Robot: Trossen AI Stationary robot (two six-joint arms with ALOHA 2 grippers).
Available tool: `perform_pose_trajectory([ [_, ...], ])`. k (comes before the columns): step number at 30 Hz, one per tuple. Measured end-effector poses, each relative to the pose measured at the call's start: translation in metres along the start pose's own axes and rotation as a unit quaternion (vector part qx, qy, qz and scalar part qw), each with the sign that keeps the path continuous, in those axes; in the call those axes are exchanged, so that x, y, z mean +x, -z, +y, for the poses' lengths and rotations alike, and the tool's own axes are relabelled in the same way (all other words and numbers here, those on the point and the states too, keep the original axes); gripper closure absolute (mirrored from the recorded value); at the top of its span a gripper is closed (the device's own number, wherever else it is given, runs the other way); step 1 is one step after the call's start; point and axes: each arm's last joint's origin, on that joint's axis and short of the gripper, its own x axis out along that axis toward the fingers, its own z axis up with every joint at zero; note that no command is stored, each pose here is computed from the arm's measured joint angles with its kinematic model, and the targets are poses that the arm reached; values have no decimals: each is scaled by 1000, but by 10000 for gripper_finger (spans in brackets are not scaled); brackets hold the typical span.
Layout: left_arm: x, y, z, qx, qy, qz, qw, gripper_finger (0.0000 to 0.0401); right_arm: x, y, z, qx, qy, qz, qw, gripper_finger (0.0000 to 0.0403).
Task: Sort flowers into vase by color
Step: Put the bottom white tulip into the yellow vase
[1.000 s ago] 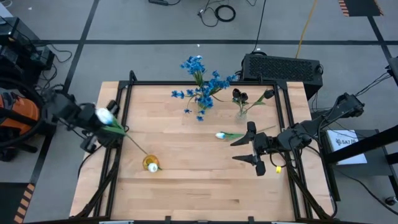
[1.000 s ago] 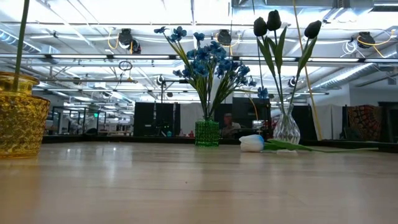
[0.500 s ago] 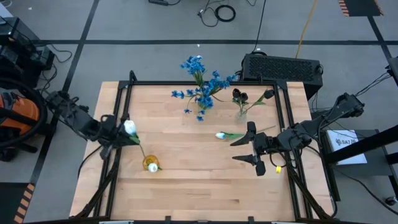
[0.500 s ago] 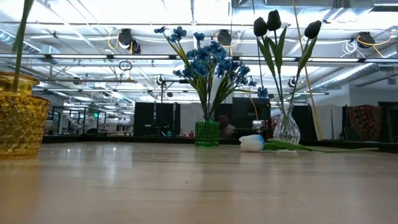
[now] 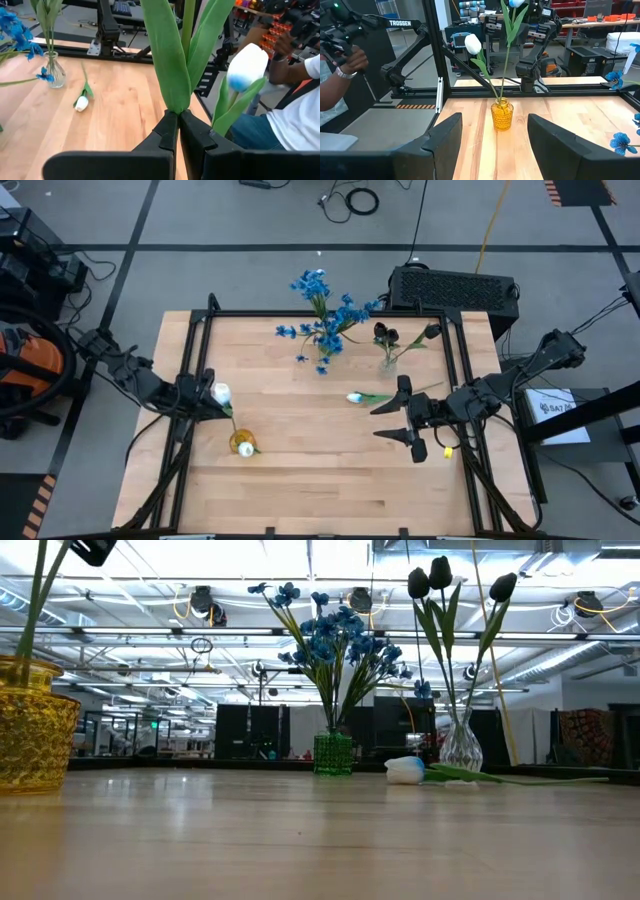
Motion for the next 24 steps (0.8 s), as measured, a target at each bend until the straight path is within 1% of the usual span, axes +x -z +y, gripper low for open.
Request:
perform_pose_trajectory([
  [3, 0, 1, 0, 1, -4, 2, 1000, 386, 0, 0, 0, 1, 0, 0, 1000, 186],
  [7, 0, 4, 3, 6, -29, 15, 999, 375, 0, -1, 1, 6, -2, -3, 1000, 186],
  [9, 0, 7, 4, -3, -35, 32, 999, 356, 0, 0, 1, 9, -4, -2, 1000, 186],
  [14, -1, 16, 7, -40, -53, 71, 995, 287, 0, 0, 1, 9, -4, 1, 1000, 186],
  [16, -1, 17, 7, -53, -56, 75, 994, 265, 0, 3, 0, 7, -1, 16, 1000, 186],
  [18, -2, 16, 7, -56, -55, 75, 994, 254, -1, 9, -1, 5, 5, 42, 999, 186],
  [24, -7, 8, 6, -54, -49, 71, 995, 248, -5, 29, -6, 28, 33, 146, 988, 186],
])
